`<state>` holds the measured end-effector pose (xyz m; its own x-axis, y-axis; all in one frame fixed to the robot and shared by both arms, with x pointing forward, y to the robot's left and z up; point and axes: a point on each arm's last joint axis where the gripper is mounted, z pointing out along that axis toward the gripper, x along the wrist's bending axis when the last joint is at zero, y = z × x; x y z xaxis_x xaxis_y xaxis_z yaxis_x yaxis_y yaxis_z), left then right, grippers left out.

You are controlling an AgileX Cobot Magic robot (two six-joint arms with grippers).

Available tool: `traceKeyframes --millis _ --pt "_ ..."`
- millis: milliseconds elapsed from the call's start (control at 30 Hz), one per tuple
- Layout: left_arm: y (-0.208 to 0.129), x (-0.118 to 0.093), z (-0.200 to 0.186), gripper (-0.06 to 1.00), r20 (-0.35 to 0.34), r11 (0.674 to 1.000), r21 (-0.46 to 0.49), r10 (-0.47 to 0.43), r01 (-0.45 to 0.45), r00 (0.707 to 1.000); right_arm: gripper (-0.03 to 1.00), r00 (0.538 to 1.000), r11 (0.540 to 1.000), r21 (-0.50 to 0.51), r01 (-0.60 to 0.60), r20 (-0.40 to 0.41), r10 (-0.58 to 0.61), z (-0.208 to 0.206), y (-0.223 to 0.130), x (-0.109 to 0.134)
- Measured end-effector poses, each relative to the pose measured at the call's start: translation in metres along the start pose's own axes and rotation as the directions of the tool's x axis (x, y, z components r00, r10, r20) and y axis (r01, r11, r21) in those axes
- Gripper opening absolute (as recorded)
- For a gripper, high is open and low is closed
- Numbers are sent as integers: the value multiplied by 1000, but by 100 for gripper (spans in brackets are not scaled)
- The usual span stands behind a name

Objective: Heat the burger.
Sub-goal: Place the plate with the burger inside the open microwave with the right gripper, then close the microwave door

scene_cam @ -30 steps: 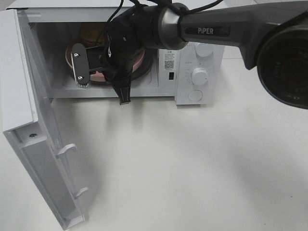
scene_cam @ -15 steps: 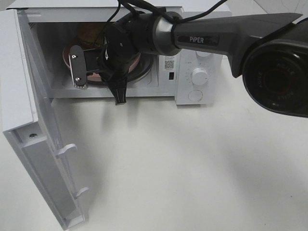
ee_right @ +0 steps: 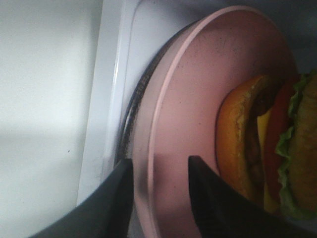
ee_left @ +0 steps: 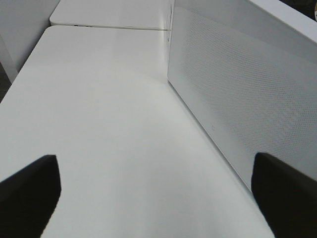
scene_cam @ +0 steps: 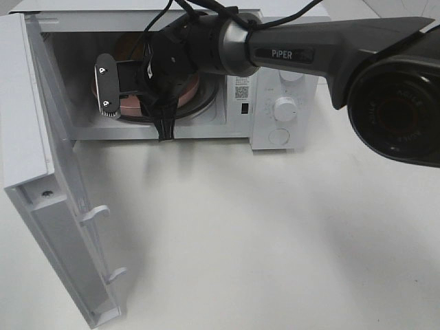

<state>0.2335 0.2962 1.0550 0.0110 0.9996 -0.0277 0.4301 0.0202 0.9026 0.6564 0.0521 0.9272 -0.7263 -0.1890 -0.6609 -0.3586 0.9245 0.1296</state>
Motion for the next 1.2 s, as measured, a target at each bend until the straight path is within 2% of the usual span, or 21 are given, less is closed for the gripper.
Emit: traceKeyframes --millis 233,433,667,733,900,1033,1200 --pt "0 0 0 99 0 1000 0 0 0 1000 41 999 999 23 -22 -34 22 0 -2 3" --pt "0 0 0 99 0 1000 0 0 0 1000 45 994 995 33 -97 -42 98 -1 -3 4" --pt "0 0 0 99 0 1000 0 0 0 1000 52 993 995 34 -97 -58 99 -8 -6 13" --pt "0 0 0 99 0 1000 0 0 0 1000 58 995 996 10 -89 -42 90 -16 -8 18" --pt "0 0 0 99 0 1000 0 0 0 1000 68 996 997 -16 -81 -23 81 -26 -10 24" --pt "0 0 0 99 0 1000 0 0 0 1000 71 998 998 -22 -66 -20 66 -33 -13 30" --pt "0 0 0 99 0 1000 0 0 0 1000 75 999 998 -48 -28 20 29 -47 -15 33"
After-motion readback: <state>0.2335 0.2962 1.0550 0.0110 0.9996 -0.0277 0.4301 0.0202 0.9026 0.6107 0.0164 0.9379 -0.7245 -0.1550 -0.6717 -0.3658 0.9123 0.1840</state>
